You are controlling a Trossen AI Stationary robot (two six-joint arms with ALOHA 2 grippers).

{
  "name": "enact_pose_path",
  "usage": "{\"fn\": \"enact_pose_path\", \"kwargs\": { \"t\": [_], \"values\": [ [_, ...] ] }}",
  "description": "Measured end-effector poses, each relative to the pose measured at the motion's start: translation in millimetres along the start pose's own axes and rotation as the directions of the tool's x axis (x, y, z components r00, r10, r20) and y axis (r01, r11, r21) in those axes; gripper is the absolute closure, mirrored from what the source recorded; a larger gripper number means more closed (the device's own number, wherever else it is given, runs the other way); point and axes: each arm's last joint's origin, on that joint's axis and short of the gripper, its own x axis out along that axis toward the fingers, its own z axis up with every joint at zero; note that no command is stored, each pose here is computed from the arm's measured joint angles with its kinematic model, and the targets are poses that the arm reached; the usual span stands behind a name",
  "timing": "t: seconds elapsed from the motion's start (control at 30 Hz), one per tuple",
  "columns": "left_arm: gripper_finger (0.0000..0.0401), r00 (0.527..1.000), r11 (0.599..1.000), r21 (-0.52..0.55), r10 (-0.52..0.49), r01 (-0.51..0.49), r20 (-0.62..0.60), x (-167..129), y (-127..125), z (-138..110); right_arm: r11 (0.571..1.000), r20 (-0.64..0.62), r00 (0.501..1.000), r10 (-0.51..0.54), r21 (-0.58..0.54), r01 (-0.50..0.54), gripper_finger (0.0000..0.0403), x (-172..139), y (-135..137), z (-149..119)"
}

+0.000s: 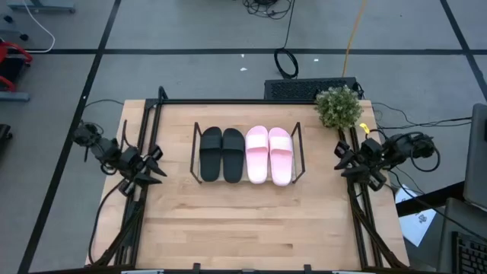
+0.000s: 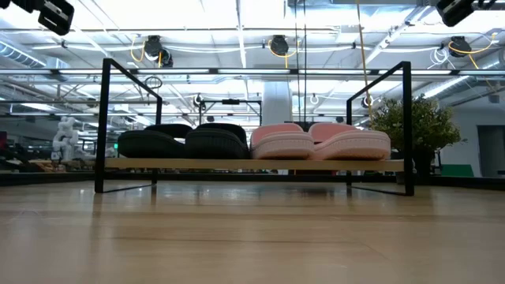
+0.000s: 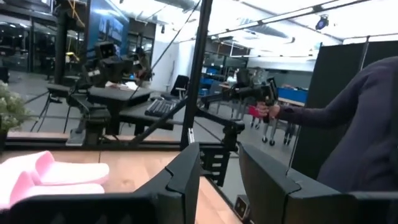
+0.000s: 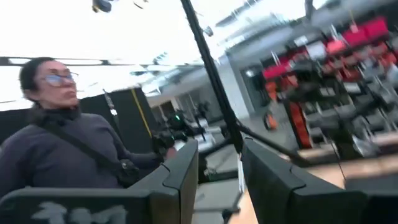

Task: Pick and place slides into the shelf
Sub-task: Return to Home Position

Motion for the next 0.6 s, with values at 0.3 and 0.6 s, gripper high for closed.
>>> {"fn": "enact_pose_path", "kwargs": {
  "t": [0.3, 0.6],
  "values": [
    [0.0288, 1.000, 0.999, -0.027, -0.022, 0.022, -0.008, 9, 3, -29, 0.999, -0.011, 0.999, 0.031, 0.040, -0.030, 0.0287, 1, -10, -25],
    [0.0288, 0.994, 0.995, -0.085, -0.067, 0.059, -0.090, 12, 4, -55, 0.992, 0.023, 0.996, 0.089, 0.086, -0.091, 0.0287, 3, -28, -67]
  ]
}}
